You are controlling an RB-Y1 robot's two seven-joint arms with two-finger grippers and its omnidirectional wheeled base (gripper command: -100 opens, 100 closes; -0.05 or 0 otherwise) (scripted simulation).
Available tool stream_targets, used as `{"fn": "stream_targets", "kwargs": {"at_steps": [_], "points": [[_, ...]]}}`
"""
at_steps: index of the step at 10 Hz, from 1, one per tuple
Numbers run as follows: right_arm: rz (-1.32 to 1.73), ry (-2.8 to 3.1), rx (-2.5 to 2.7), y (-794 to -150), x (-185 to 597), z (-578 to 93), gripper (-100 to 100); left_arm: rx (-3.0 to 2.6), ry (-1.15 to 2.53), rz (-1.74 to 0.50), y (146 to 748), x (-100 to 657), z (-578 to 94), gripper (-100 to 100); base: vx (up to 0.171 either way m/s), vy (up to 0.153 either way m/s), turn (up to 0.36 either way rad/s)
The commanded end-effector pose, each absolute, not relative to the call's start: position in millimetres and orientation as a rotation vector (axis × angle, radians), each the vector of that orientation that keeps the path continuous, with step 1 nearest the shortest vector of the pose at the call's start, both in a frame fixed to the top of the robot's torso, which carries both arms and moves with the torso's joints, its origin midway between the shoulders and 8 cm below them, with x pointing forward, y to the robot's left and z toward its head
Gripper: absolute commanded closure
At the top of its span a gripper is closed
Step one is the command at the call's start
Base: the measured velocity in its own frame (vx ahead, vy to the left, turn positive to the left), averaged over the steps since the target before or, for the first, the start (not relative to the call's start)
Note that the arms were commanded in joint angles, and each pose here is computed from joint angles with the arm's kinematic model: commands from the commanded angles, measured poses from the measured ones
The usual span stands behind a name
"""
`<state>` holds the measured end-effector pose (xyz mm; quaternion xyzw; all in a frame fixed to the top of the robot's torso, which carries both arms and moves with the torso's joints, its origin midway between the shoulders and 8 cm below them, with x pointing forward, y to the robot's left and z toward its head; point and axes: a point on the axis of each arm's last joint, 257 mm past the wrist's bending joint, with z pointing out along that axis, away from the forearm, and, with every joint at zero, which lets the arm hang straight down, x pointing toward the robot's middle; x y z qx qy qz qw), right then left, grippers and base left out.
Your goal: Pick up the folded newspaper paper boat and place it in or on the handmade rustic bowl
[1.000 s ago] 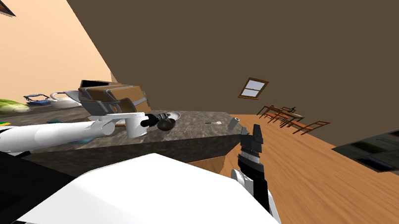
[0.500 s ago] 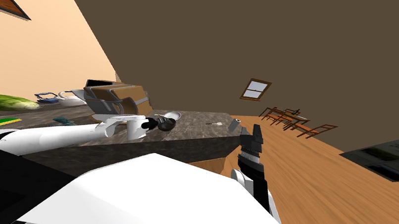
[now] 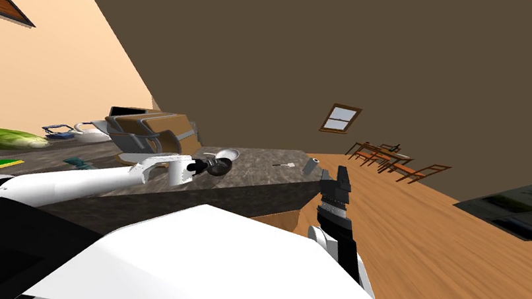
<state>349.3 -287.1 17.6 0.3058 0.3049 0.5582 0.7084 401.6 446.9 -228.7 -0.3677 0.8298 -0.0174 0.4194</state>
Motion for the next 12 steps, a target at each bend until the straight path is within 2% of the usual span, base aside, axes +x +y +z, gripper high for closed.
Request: {"fn": "stream_targets", "kwargs": {"at_steps": [1,3,12], "points": [[1.239,0.677,0.679,-287,349,18,0,-0.905,2.082,-0.088,441,405,-227,-100,-0.005,0.007,-0.02],[1.239,0.677,0.679,-287,349,18,0,-0.876,2.086,-0.147,429,410,-225,-100,0.005,-0.006,0.018],[1.239,0.677,0.679,-287,349,18,0,-0.914,2.077,-0.111,410,399,-175,-100,-0.011,0.016,-0.039]]}}
